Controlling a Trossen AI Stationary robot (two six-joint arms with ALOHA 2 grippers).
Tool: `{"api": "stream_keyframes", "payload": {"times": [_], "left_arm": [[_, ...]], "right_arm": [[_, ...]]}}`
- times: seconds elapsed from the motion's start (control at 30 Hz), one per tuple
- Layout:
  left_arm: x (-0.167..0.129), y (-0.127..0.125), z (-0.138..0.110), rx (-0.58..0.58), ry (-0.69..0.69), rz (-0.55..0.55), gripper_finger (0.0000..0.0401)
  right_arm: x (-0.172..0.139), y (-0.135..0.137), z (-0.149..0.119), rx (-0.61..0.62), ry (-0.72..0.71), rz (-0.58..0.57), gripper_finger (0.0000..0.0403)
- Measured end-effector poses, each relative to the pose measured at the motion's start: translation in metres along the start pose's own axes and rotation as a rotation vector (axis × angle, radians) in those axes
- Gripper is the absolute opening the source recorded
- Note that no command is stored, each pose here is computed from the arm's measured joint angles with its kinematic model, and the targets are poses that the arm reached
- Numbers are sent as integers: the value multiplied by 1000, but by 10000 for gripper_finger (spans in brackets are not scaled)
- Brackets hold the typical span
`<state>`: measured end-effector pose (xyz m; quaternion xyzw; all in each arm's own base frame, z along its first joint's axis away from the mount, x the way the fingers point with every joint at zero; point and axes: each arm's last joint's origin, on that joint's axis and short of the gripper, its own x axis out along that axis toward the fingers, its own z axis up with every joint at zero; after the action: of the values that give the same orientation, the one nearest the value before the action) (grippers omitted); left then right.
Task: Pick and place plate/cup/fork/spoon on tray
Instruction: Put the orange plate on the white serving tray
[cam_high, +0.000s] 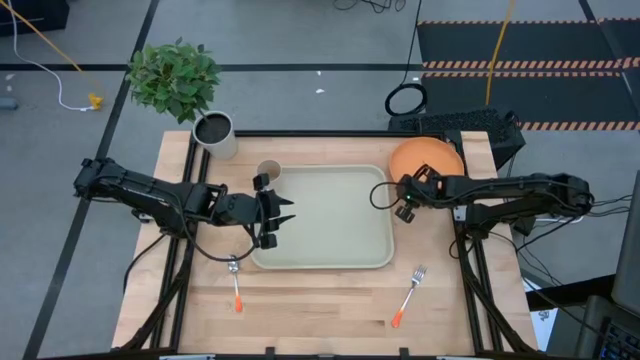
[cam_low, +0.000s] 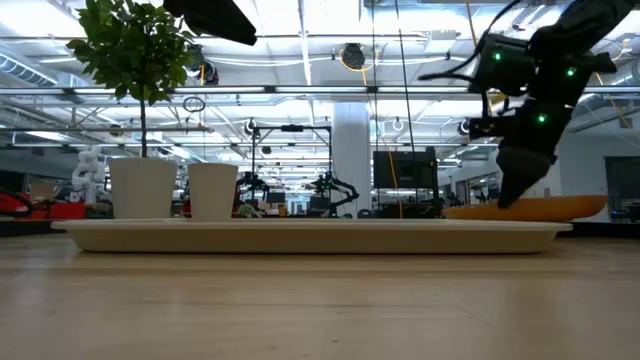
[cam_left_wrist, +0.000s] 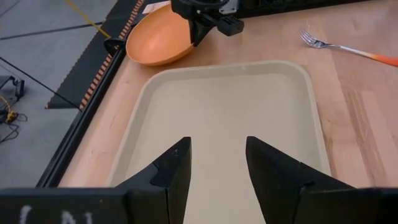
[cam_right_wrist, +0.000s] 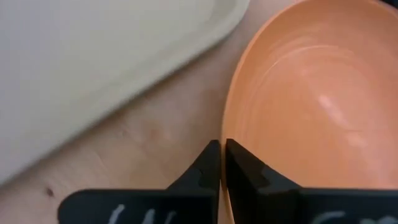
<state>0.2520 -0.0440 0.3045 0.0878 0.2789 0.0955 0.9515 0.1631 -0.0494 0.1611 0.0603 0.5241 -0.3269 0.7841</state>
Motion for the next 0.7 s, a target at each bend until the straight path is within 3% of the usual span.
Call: {"api": "stream_keyframes", "payload": {"times": [0.37,0.7], "left_arm": [[0,0,0,-17,-3,0,157],[-1,-4,0,-40,-5,-12,157]], "right_arm": [[-37,15,30,-85,-168,-58,1],[-76,37,49,-179,-321,38,1]]}}
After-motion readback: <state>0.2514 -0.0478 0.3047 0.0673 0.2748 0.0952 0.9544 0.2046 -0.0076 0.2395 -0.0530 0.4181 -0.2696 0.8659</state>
